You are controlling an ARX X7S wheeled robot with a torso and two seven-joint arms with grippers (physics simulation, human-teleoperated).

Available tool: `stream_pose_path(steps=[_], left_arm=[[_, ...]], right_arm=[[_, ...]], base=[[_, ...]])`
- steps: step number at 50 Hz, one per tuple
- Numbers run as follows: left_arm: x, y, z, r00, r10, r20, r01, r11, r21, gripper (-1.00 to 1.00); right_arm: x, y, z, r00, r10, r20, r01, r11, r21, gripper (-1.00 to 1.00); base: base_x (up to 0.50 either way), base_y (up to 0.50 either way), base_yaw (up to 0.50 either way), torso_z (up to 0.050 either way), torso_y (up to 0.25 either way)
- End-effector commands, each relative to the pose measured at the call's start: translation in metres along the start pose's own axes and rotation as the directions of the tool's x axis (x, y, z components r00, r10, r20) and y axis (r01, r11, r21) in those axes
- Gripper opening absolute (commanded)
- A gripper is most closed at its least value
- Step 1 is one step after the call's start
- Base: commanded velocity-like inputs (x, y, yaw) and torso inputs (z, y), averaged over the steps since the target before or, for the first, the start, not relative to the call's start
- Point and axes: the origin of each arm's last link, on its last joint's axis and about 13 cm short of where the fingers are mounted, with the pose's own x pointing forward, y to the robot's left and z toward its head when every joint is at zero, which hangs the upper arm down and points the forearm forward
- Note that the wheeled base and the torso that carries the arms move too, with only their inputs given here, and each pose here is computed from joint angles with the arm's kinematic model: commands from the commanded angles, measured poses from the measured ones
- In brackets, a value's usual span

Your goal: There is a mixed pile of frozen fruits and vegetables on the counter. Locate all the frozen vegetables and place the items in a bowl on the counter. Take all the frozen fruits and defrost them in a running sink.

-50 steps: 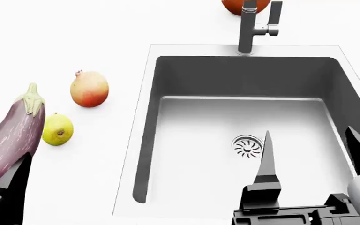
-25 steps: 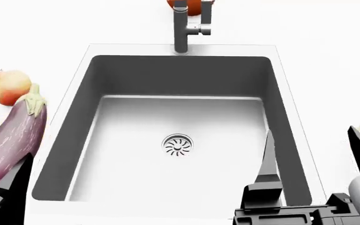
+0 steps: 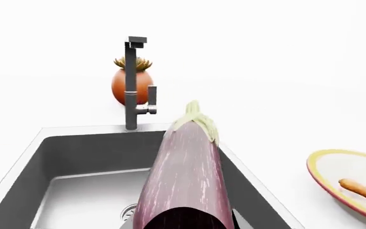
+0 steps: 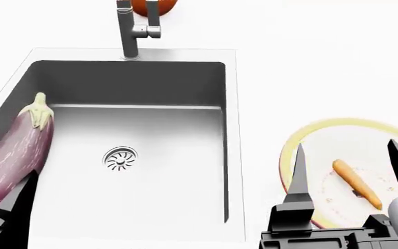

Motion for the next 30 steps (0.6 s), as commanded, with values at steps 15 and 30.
stream_pose_path(steps=[15, 30], left_arm=[[-0.0013, -0.0003, 0.0012, 1.0, 0.001, 0.007, -0.001, 1.0, -0.009, -1.0], [-0.0015, -0.0006, -0.0016, 1.0, -0.007, 0.001, 0.007, 1.0, -0.008, -1.0]], right_arm=[[0.0007, -0.0009, -0.0008, 1.0, -0.007, 0.0, 0.007, 1.0, 0.009, 1.0], [0.0013, 0.0004, -0.0026, 1.0, 0.005, -0.011, -0.005, 1.0, 0.003, 1.0]], base=[[0.0, -0.5, 0.0, 0.0, 0.001], [0.0, -0.5, 0.0, 0.0, 0.0]])
